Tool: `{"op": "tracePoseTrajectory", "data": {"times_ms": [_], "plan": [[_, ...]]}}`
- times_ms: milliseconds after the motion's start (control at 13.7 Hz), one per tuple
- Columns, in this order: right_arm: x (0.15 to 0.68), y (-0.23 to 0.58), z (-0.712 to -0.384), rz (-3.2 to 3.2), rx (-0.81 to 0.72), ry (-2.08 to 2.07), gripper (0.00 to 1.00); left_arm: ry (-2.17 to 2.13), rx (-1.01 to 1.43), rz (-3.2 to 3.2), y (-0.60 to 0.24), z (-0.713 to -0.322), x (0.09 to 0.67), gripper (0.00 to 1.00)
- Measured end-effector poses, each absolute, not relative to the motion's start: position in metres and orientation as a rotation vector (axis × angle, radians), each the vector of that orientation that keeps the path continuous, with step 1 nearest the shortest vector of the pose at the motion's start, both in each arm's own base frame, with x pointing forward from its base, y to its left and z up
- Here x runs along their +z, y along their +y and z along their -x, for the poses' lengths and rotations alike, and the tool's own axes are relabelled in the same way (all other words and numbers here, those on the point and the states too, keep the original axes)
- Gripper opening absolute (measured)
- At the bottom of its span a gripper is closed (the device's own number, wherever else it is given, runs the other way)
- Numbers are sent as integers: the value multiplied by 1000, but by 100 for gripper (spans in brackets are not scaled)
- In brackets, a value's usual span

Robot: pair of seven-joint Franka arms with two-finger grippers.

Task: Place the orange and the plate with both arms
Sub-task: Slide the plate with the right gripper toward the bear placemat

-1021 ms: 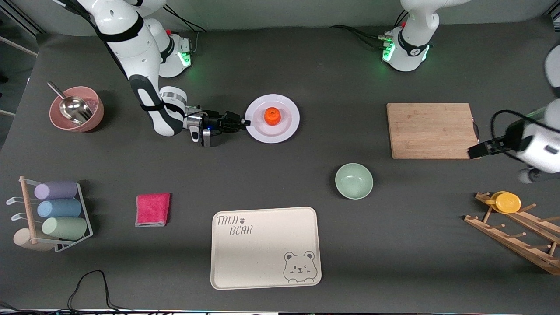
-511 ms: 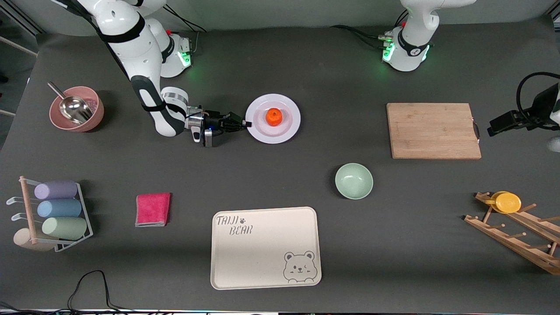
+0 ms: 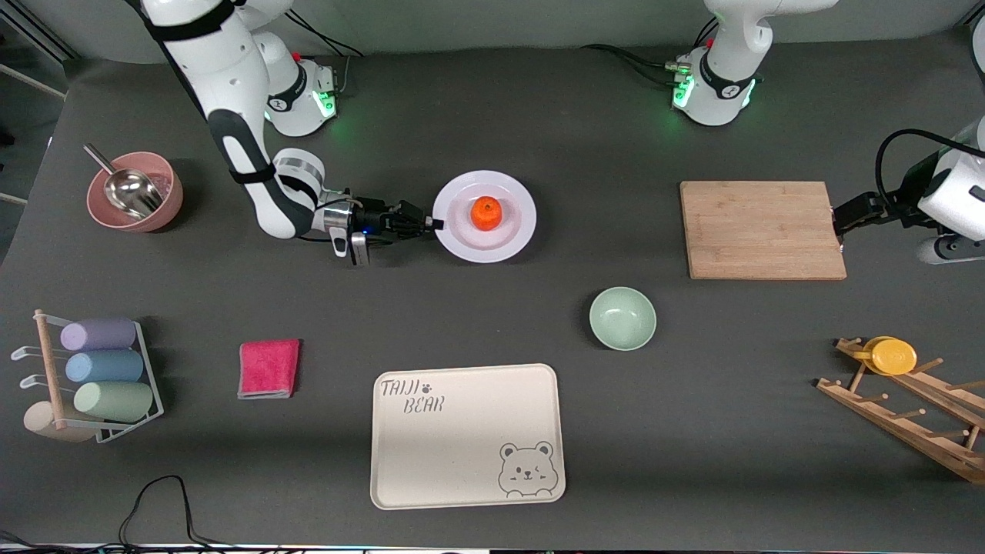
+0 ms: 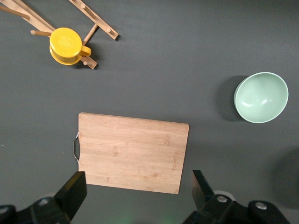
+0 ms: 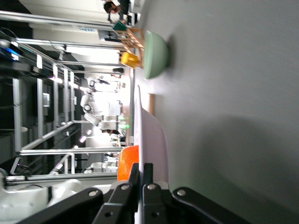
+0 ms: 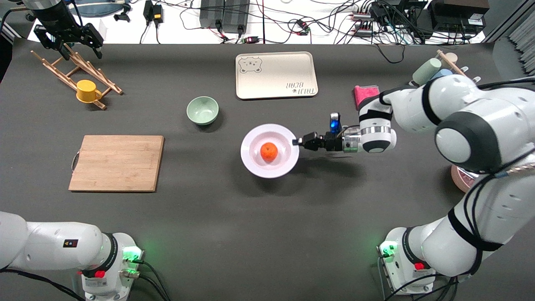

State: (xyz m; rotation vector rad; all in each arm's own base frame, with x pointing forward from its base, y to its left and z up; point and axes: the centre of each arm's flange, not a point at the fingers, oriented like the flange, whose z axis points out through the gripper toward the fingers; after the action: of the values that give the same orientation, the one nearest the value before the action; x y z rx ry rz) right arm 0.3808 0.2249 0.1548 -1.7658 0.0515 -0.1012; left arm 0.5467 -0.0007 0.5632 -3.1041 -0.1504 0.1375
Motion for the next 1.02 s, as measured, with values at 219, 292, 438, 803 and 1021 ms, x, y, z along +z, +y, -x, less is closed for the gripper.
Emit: {"op": "tracePoseTrajectory", "data": {"times_ms": [219,292,438,803,1021], "plan": [[194,216,-397,1751,-64,61,4,-148,140,3104,-1,-543,563,100],[205,206,-404,1760,-49,61,4,-147,138,3104,-1,-542,563,100],[224,188,-422,1768,-62,70,4,-146,133,3104,-1,-541,561,100],[248,183,-511,1780,-131,96,4,-143,116,3102,-1,-542,549,100],[242,186,-587,1801,-149,112,4,-141,113,3100,0,-541,549,100]]}}
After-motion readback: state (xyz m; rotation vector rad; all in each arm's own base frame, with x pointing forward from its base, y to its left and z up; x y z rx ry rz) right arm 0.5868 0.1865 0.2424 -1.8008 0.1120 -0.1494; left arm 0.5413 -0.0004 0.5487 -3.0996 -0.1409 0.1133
